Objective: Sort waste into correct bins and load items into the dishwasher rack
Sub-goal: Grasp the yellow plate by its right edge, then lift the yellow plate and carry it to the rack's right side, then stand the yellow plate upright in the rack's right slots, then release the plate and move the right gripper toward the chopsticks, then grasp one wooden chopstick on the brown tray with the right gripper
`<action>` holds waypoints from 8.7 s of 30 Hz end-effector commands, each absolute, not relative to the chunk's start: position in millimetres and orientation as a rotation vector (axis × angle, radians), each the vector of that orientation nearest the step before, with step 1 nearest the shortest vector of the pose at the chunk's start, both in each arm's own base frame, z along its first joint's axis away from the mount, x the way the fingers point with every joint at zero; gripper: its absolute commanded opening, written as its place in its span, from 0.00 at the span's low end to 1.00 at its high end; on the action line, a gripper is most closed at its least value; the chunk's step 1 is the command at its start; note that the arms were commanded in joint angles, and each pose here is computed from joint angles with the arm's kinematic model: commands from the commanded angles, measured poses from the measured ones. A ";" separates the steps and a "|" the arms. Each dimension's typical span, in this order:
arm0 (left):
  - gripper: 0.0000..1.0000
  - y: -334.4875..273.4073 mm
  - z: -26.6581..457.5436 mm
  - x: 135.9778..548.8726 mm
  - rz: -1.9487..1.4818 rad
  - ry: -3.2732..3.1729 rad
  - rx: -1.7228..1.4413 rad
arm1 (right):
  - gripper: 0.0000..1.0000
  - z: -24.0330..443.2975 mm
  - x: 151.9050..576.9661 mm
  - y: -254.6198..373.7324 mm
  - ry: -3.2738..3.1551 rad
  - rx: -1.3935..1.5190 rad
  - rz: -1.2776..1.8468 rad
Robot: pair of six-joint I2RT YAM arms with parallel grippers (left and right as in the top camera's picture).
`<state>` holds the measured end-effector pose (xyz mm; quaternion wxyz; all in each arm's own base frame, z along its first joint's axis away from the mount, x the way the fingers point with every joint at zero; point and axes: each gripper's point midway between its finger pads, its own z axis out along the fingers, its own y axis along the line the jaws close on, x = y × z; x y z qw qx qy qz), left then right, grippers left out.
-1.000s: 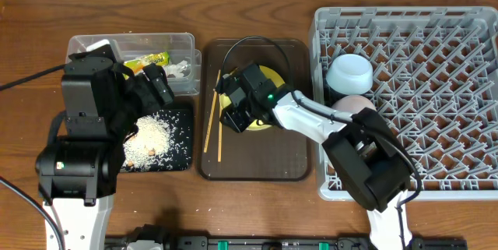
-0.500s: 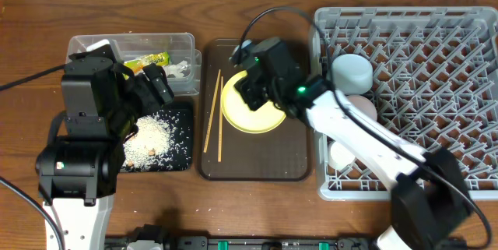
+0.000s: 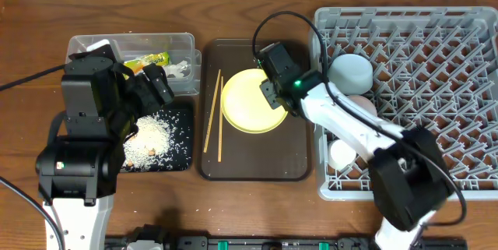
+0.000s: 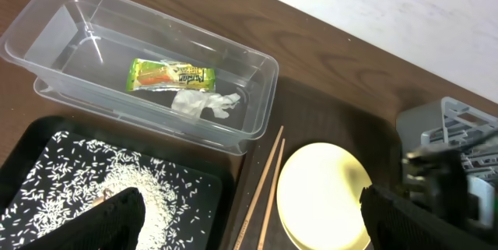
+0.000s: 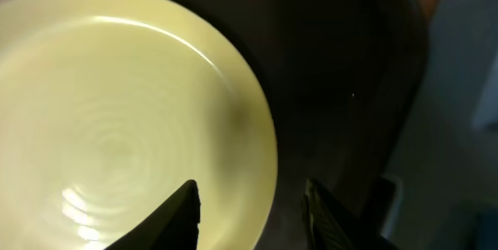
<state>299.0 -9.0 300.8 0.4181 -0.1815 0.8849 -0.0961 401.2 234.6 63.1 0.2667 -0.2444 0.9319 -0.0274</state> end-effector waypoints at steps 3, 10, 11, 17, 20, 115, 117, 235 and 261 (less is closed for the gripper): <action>0.91 -7.5 306.7 299.5 -0.235 2.207 -0.448 | 0.43 30.7 407.6 222.7 2.559 -0.654 -0.145; 0.91 -7.5 306.7 299.5 -0.235 2.207 -0.448 | 0.42 5.3 403.0 220.3 2.607 -0.677 -0.169; 0.91 -7.5 306.7 299.5 -0.235 2.207 -0.448 | 0.42 4.1 402.8 220.1 2.610 -0.679 -0.169; 0.91 -7.5 306.7 299.5 -0.235 2.207 -0.448 | 0.29 3.0 400.8 224.1 2.613 -0.689 -0.146; 0.91 -7.5 306.7 299.5 -0.235 2.207 -0.448 | 0.11 2.6 399.9 224.5 2.617 -0.692 -0.140; 0.91 -7.5 306.8 299.5 -0.235 2.206 -0.448 | 0.01 257.1 398.3 -101.0 2.374 -0.278 -1.044; 0.91 -7.5 306.8 299.5 -0.235 2.206 -0.448 | 0.01 252.8 400.1 -99.6 2.384 -0.290 -1.028; 0.91 -7.5 306.7 299.5 -0.235 2.207 -0.448 | 0.21 65.2 309.4 396.5 2.546 -0.235 0.415; 0.91 -7.5 306.8 299.5 -0.235 2.206 -0.448 | 0.11 11.6 306.2 391.5 2.500 -0.125 0.188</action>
